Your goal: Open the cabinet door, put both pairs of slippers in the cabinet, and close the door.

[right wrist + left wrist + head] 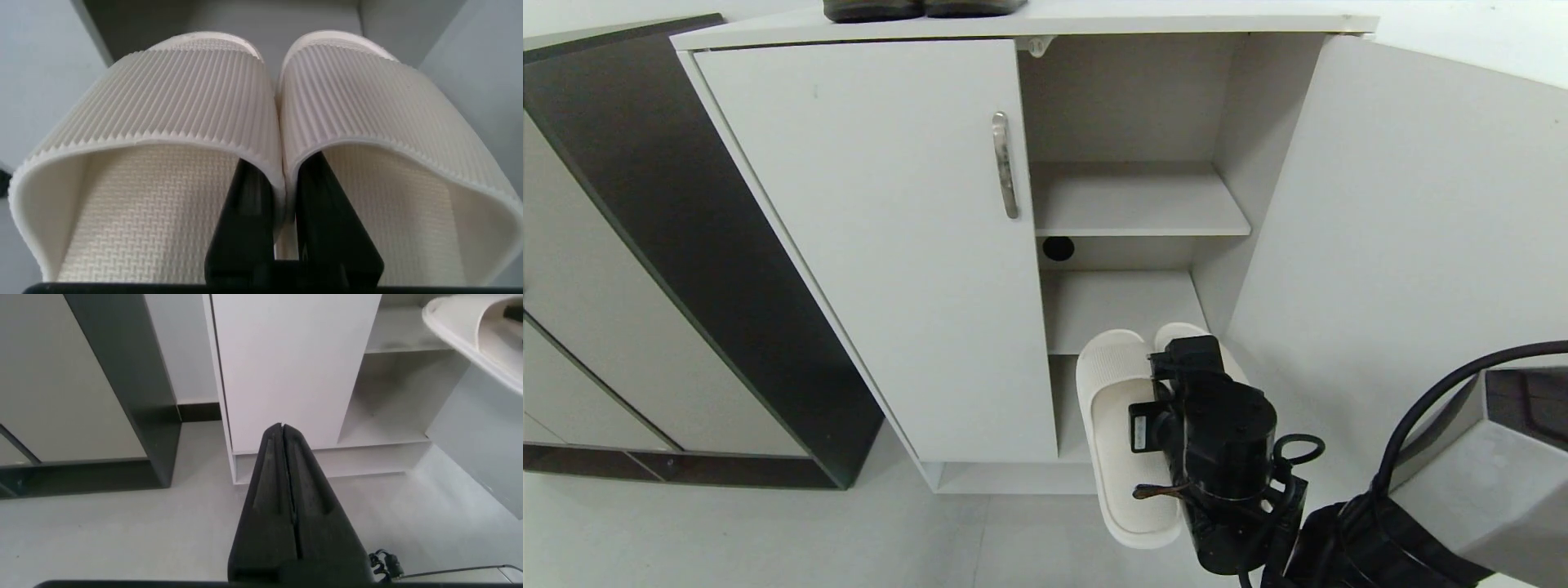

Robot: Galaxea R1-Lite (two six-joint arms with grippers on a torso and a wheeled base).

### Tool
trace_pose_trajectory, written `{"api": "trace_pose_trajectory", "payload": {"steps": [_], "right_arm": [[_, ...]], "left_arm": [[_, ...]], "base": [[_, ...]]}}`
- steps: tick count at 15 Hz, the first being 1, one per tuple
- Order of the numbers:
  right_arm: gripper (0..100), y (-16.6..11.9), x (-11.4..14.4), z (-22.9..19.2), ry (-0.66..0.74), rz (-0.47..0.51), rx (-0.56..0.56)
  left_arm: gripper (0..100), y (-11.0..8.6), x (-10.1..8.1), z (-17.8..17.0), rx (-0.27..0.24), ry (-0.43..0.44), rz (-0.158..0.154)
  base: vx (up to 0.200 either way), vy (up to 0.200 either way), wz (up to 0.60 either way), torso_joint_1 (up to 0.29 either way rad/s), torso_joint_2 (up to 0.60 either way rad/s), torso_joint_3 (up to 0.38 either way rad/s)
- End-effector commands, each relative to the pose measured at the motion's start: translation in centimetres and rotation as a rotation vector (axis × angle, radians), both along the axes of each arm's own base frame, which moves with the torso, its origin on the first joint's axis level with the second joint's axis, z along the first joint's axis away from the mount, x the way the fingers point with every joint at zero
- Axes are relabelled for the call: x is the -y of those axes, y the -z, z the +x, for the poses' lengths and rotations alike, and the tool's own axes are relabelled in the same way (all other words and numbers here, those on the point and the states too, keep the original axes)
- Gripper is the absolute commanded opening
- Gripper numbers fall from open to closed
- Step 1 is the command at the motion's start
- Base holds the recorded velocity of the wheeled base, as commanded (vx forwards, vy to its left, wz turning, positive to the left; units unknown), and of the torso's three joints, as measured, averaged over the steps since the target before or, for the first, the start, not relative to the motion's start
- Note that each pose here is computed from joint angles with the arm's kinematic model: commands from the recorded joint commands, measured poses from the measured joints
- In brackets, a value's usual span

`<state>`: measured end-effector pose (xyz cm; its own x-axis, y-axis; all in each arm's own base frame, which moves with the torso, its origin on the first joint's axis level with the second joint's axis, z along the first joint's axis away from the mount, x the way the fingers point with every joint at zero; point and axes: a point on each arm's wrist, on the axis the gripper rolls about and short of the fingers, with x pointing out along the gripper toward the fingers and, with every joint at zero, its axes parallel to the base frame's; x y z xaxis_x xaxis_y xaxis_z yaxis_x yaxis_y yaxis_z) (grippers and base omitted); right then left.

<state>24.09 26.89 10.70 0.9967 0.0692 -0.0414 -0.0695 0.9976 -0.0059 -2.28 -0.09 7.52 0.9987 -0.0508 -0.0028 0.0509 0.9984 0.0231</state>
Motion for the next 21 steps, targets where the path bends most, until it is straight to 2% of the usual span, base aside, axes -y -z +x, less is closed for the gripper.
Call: {"api": "trace_pose_trajectory", "payload": {"steps": [1,9,21], "right_arm": [[0,0.7,0.3,0.4,0.016,-0.019,-0.004],[0,0.8,2.2,2.2,0.087,-0.041,-0.006],[0,0.8,2.8,2.7,0.110,-0.051,-0.004]], "left_arm": [[0,0.0,0.0,0.0,-0.002,0.000,0.000],[0,0.0,0.0,0.0,-0.002,-0.002,-0.002],[0,0.0,0.0,0.0,-0.001,-0.003,-0.006]], "base": [[0.000,0.000,0.00,0.000,0.00,0.000],[0.000,0.000,0.00,0.000,0.00,0.000],[0.000,0.000,0.00,0.000,0.00,0.000]]}}
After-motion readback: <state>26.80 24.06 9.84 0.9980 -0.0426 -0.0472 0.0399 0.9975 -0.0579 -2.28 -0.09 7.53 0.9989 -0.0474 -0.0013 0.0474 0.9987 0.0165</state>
